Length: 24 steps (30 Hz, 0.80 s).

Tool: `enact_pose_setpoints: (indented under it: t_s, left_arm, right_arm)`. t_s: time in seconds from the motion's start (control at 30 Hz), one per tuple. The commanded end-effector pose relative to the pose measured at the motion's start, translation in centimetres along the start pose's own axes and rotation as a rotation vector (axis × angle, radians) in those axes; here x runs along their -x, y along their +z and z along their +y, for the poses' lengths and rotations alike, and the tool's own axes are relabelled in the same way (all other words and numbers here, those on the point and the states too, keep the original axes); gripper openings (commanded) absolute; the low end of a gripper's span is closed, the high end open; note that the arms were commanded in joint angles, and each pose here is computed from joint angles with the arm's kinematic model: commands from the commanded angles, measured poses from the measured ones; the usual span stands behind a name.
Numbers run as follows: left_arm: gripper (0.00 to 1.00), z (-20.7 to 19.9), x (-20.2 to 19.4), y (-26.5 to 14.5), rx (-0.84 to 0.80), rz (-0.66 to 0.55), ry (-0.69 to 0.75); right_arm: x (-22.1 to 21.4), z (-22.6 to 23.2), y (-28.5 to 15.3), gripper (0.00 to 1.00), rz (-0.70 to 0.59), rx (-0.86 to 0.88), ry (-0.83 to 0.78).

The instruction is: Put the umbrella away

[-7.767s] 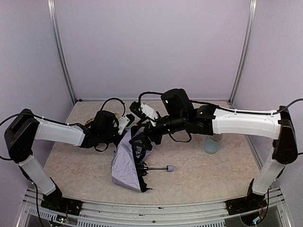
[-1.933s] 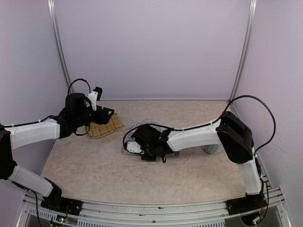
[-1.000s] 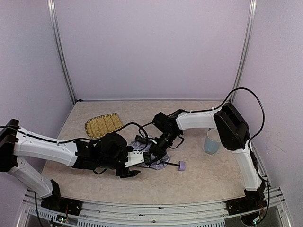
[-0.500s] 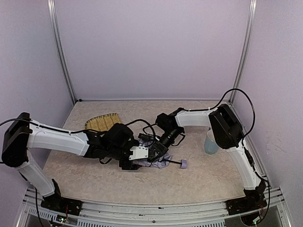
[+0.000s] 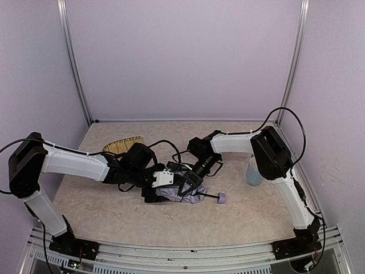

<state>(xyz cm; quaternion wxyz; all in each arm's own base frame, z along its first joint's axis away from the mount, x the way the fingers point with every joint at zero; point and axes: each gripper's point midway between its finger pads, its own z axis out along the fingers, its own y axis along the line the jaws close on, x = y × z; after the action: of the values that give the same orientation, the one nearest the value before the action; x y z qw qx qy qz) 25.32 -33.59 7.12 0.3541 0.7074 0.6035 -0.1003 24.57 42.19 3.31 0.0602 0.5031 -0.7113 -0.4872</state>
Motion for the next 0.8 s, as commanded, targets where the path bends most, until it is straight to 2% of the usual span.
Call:
enact_pose_setpoints:
  t_s: [0.0,0.2,0.23,0.3,0.4,0.47,0.57,0.67,0.77]
  left_arm:
    - [0.91,-1.6,-0.5,0.7,-0.085,-0.019,-0.009]
    - [0.88,-1.3,-2.1,3.0,-0.108,0.042,-0.075]
    - [0.87,-1.0,-2.3,3.3,-0.123,0.058,-0.102]
    - [0.78,-1.1,-3.6,4.0,-0.175,0.130,-0.157]
    - [0.64,-2.2,-6.1,5.0,-0.255,0.295,-0.230]
    - [0.59,-3.5,-7.1,5.3,-0.326,0.352,-0.288]
    - [0.56,-5.3,-7.3,5.2,-0.397,0.360,-0.348]
    - [0.55,-6.1,-7.3,4.8,-0.427,0.359,-0.393]
    - [0.54,-6.5,-7.6,4.4,-0.459,0.359,-0.439]
  right_arm:
    - [-5.4,-4.9,2.8,0.00,0.141,-0.078,0.148]
    - [-3.4,-4.1,2.2,0.01,0.082,-0.056,0.103]
    - [-2.9,-3.7,2.0,0.05,0.065,-0.050,0.086]
    - [-1.4,-2.8,0.9,0.19,0.006,-0.044,0.059]
    - [0.1,-2.0,-0.7,0.37,-0.068,-0.070,0.042]
    - [1.0,-1.6,-1.6,0.45,-0.101,-0.105,0.021]
    - [2.0,-1.4,-3.1,0.64,-0.137,-0.191,0.009]
    - [3.0,-0.7,-5.3,0.72,-0.187,-0.281,-0.024]
    - [3.8,-0.1,-7.8,0.75,-0.248,-0.397,-0.056]
